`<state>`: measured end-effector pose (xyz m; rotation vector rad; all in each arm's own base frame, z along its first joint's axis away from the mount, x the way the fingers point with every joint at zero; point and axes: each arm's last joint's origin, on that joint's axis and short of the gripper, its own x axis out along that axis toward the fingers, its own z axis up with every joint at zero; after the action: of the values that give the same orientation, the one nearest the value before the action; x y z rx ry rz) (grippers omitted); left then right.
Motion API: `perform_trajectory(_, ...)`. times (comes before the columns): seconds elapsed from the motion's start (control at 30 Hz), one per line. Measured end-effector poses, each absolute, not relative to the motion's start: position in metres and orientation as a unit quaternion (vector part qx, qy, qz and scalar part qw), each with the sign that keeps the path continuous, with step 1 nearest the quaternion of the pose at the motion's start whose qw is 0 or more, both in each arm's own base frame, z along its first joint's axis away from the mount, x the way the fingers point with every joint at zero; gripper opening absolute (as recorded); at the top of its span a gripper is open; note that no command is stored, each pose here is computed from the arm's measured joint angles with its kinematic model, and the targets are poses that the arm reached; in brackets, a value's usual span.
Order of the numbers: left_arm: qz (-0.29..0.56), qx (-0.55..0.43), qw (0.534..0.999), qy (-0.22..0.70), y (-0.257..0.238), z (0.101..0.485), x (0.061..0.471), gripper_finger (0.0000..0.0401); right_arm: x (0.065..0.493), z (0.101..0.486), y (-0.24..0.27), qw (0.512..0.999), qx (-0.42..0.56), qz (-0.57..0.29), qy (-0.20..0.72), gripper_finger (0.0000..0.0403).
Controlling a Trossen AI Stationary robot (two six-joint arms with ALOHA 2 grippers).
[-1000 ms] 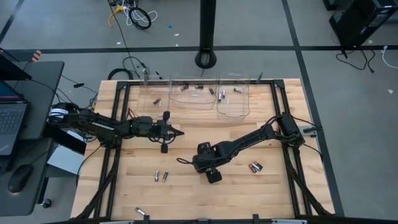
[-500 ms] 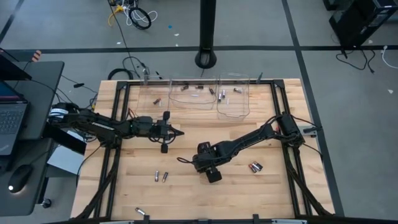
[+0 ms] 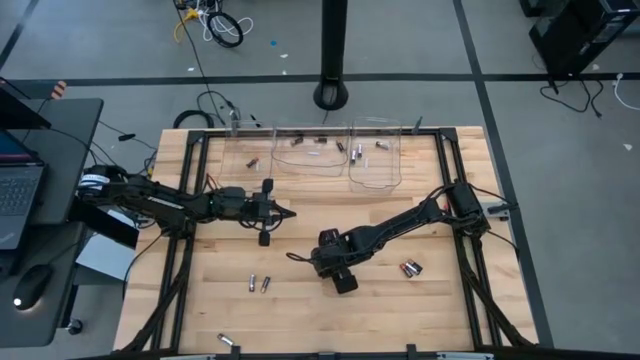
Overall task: Sort batteries
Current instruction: Put the orange battery into the left transparent bin
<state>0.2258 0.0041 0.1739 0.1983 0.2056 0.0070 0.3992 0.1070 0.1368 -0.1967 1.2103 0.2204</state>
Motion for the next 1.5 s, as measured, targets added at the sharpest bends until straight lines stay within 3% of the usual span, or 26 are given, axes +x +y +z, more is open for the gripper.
perform_trajectory(0.27,0.007,0.081,0.993,0.089,0.004,0.176,0.226,0.0012,0.404,0.143,0.108,0.82,-0.102,0.09,0.556,0.023)
perform_trajectory(0.43,0.041,-0.007,0.998,0.055,0.006,0.183,0.227,0.0012,0.412,0.163,0.116,0.828,-0.137,0.071,0.539,0.0231)
perform_trajectory(0.67,0.049,-0.126,0.99,0.023,0.007,0.188,0.228,0.0012,0.41,0.211,0.127,0.802,-0.231,-0.031,0.55,0.0231)
perform_trajectory(0.83,0.023,-0.14,0.99,0.021,0.005,0.191,0.229,0.0018,0.407,0.241,0.132,0.788,-0.286,-0.104,0.535,0.0231)
perform_trajectory(1.13,-0.041,-0.18,0.983,0.016,0.0,0.2,0.234,0.0103,0.409,0.273,0.132,0.78,-0.351,-0.196,0.48,0.0231)
perform_trajectory(1.5,-0.069,-0.186,0.98,-0.01,-0.012,0.215,0.24,0.0216,0.415,0.285,0.128,0.781,-0.371,-0.225,0.449,0.0231)
